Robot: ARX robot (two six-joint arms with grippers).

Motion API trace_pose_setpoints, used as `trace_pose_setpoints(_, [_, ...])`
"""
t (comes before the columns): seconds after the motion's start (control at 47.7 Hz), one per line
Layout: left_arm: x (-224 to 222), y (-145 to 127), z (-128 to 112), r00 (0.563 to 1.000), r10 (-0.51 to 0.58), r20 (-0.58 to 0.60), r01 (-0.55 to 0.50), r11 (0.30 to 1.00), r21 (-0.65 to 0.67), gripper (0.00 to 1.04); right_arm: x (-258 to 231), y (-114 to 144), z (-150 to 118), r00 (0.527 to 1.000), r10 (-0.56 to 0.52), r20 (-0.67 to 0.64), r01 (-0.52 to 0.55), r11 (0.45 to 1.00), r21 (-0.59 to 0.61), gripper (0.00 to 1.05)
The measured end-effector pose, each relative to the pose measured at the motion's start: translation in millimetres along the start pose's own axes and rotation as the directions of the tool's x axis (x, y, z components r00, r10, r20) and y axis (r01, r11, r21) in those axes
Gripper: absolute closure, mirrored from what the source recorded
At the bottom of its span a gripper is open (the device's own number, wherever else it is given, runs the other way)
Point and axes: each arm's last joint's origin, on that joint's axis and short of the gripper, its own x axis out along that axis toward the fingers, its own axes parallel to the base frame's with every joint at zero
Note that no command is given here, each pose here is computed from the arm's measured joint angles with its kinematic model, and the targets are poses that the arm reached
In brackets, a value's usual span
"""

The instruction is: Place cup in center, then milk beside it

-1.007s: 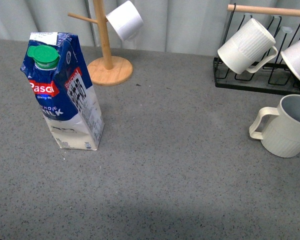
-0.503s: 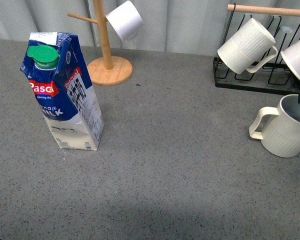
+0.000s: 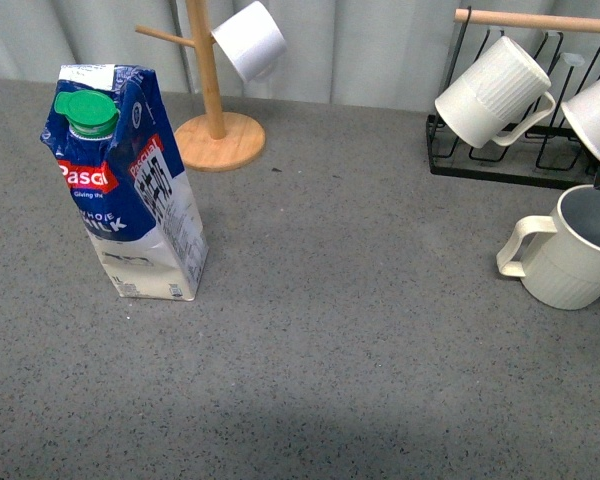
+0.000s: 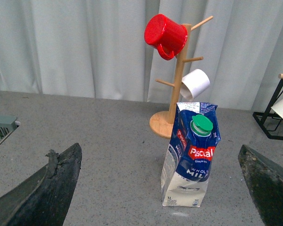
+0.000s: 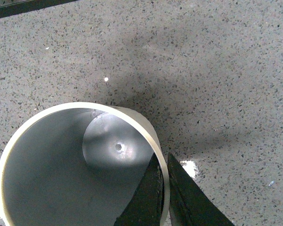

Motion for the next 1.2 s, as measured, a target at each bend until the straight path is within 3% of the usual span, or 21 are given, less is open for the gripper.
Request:
trace_pose_setpoints(0.189, [0, 0, 0, 1.000, 0.000, 0.000, 0.000, 1.000, 0.000, 0.06, -15, 9, 4, 0.999, 0.053, 0.015, -0.052, 0.997, -0.049, 1.03])
trace_pose_setpoints(0.336, [0, 0, 0, 1.000, 0.000, 0.000, 0.000, 1.000, 0.000, 0.06, -36, 34, 4, 0.987, 0.161, -0.024, -0.163, 0.978, -0.131, 1.03])
trace_pose_setpoints(0.608, [0, 0, 0, 1.000, 0.000, 0.000, 0.000, 1.000, 0.000, 0.06, -39, 86, -20, 0.962, 0.255, -0.096, -0.271, 0.928, -0.254, 1.03])
trace_pose_setpoints(0.818, [0, 0, 0, 1.000, 0.000, 0.000, 0.000, 1.000, 0.000, 0.06, -27, 107, -32, 0.957, 0.241, -0.158, -0.278, 0.919, -0.280, 1.03])
trace_pose_setpoints(1.112, [0, 0, 0, 1.000, 0.000, 0.000, 0.000, 1.000, 0.000, 0.06, -23, 115, -34, 0.961, 0.223, -0.163, -0.263, 0.920, -0.291, 1.03])
trace_pose_setpoints(1.196, [0, 0, 0, 1.000, 0.000, 0.000, 0.000, 1.000, 0.000, 0.06, -23, 115, -34, 0.961, 0.226, -0.159, -0.265, 0.920, -0.288, 0.90])
